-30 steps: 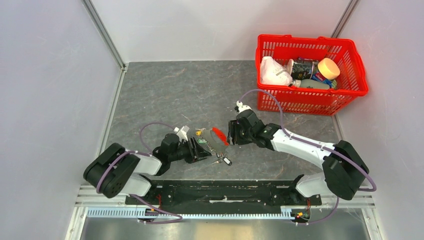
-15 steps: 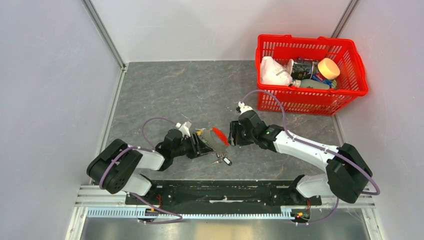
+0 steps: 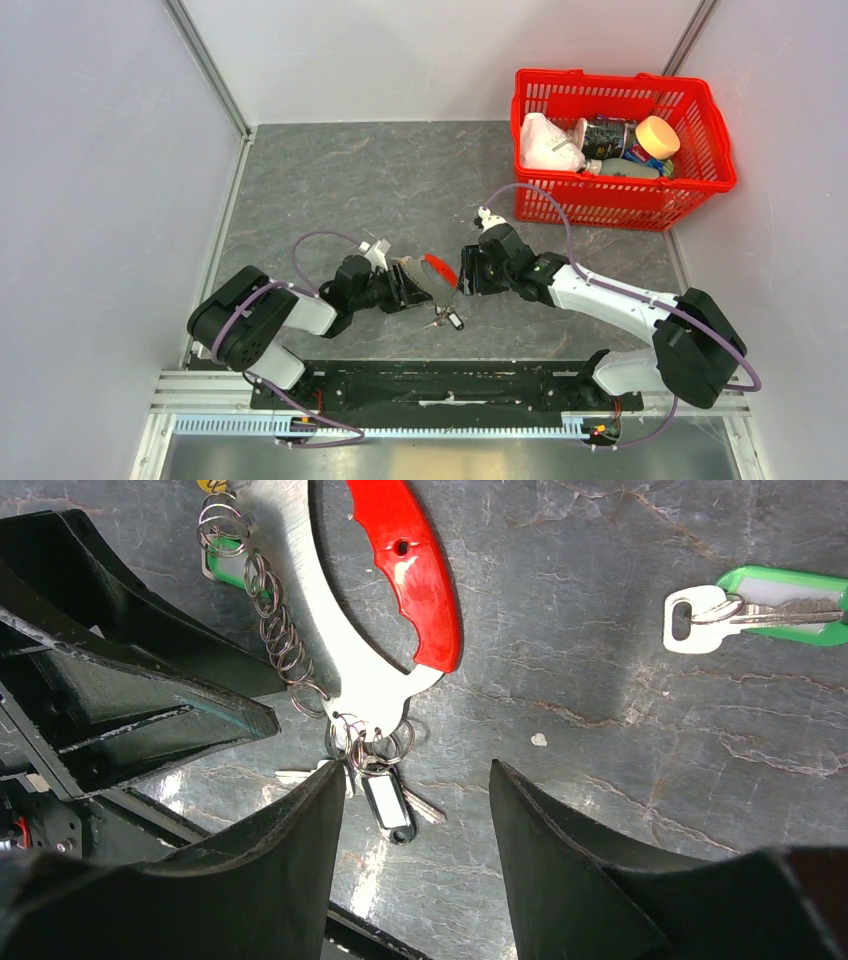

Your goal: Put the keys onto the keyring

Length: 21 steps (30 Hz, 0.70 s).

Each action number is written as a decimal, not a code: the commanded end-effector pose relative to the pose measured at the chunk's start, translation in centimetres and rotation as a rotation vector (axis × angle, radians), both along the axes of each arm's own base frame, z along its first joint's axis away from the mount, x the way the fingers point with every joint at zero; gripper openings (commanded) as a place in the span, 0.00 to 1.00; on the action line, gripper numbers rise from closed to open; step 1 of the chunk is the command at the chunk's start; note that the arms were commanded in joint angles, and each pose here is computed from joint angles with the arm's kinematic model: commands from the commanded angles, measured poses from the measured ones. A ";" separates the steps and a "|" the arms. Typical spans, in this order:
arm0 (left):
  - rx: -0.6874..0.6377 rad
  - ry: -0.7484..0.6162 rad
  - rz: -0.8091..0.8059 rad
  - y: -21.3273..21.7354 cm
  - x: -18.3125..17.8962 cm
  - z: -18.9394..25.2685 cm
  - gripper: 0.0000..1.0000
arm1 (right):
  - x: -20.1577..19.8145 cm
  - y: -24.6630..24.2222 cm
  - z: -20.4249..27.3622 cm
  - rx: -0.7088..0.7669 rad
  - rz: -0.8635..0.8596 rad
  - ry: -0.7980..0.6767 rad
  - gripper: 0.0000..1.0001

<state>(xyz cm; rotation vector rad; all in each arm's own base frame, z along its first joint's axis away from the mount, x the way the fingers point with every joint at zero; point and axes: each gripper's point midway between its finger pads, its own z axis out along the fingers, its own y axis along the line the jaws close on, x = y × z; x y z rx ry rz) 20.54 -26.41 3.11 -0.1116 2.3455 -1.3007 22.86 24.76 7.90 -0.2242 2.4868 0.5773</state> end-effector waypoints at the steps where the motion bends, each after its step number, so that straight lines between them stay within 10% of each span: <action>1: 0.019 -0.014 -0.016 -0.2 -0.1 -0.6 0.54 | 0.4 0.4 1.2 0.045 -0.005 -0.036 0.63; 21: 0.012 -0.006 -0.007 -0.3 -1.0 -0.6 0.51 | 0.3 0.5 1.1 0.062 -0.004 -0.033 0.63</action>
